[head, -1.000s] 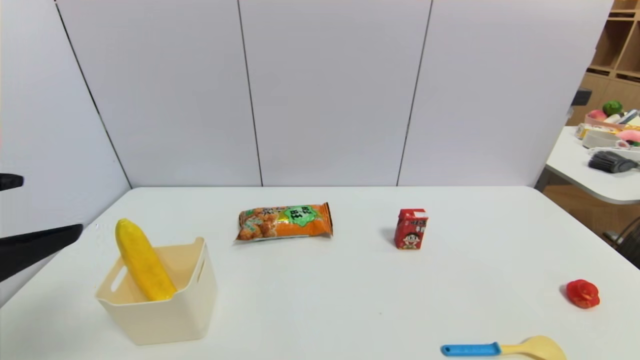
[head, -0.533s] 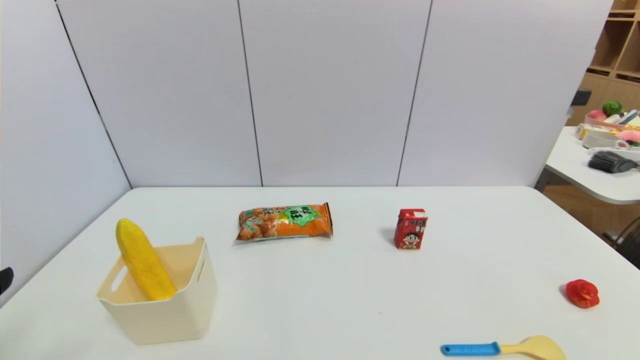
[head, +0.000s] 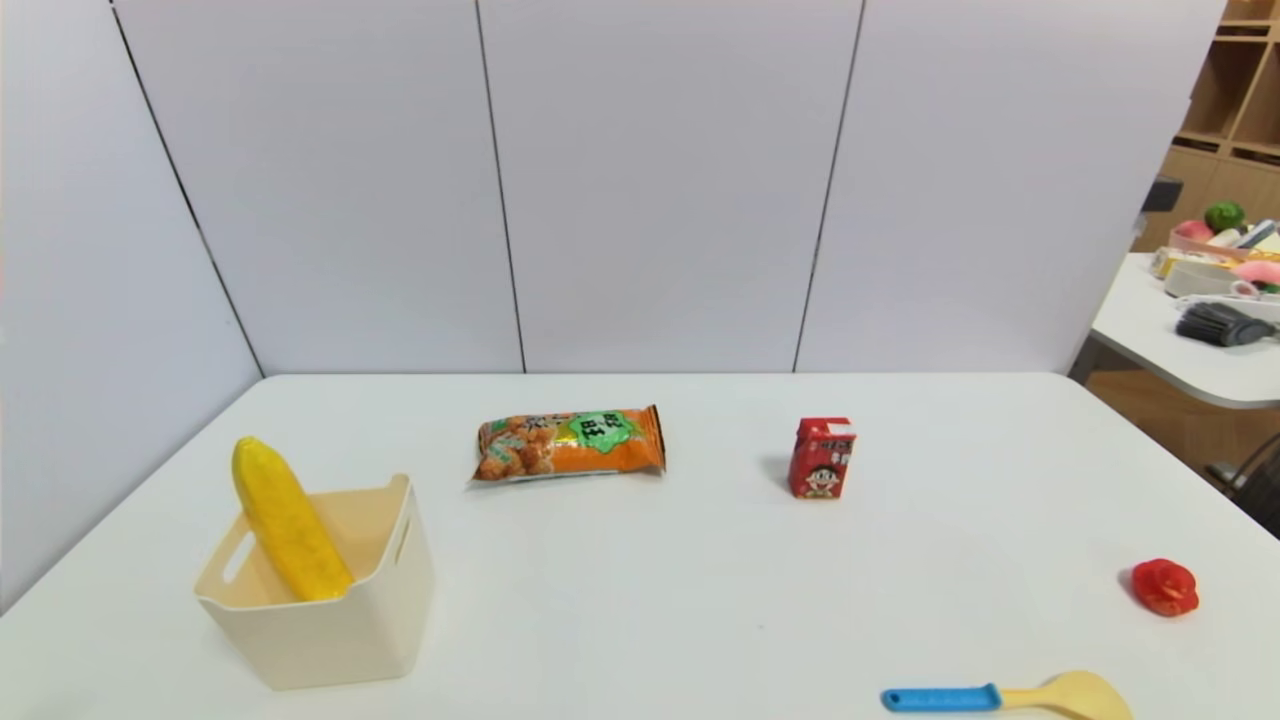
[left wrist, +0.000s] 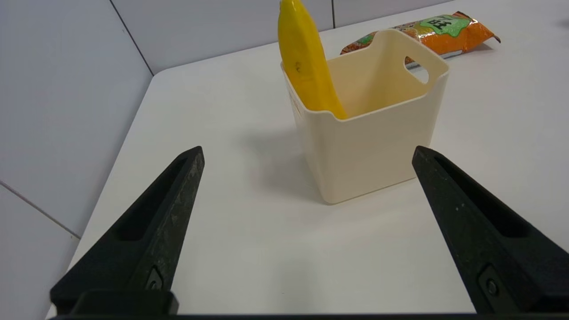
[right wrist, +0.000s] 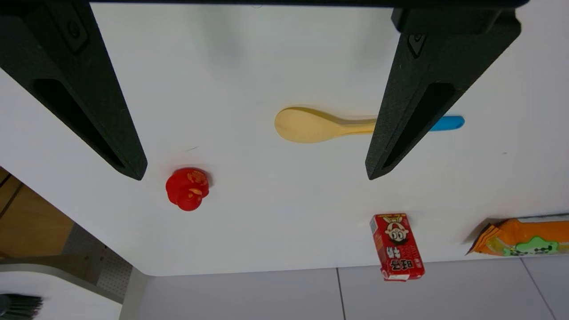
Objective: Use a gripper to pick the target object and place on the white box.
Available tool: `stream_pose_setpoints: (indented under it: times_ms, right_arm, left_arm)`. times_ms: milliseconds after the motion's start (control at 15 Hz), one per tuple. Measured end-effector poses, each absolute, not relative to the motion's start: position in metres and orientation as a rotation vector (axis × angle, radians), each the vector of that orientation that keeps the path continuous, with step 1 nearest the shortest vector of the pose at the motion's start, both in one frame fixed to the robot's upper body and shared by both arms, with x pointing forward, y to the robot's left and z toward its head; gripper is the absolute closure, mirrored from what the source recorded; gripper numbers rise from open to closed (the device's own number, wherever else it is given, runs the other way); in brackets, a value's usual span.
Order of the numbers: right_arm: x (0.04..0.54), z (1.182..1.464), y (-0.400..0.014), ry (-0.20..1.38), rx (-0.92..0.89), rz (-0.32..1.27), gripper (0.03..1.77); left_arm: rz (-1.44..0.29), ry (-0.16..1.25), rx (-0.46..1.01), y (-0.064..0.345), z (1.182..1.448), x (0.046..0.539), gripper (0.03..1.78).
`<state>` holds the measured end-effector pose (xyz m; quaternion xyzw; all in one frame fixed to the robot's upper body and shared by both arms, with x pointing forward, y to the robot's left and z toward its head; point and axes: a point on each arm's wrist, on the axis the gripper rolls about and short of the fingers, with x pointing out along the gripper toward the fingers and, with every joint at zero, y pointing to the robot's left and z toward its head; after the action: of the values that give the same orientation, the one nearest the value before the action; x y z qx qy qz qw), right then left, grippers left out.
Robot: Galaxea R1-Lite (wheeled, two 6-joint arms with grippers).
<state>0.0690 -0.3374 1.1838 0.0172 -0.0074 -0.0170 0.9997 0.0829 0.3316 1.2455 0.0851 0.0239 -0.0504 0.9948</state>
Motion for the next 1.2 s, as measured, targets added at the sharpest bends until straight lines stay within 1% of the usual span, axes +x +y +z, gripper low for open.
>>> stream_pose_setpoints:
  times_ms: [267,400,533,733,1000,1200]
  right_arm:
    - [0.069,1.184,-0.337,-0.015,0.034,-0.035,0.1]
    - [0.069,1.184,-0.337,-0.015,0.035,-0.035,0.1]
    - [0.069,1.184,-0.337,-0.015,0.035,-0.034,0.1]
    - [0.069,1.184,-0.337,-0.015,0.034,-0.034,0.1]
    - [0.069,1.184,-0.337,-0.015,0.034,-0.034,0.1]
    - [0.069,1.184,-0.337,-0.015,0.034,-0.034,0.1]
  left_arm:
    - [-0.06,-0.062,0.175,0.332,1.212,0.079,0.12]
    - [-0.037,-0.05,0.17,0.333,1.198,0.074,0.12]
    - [-0.038,0.006,0.162,0.333,1.186,0.072,0.12]
    - [-0.033,0.0,0.109,0.333,1.183,0.07,0.12]
    - [-0.031,-0.005,0.077,0.333,1.183,0.069,0.12]
    - [-0.012,-0.005,0.005,0.334,1.183,0.069,0.12]
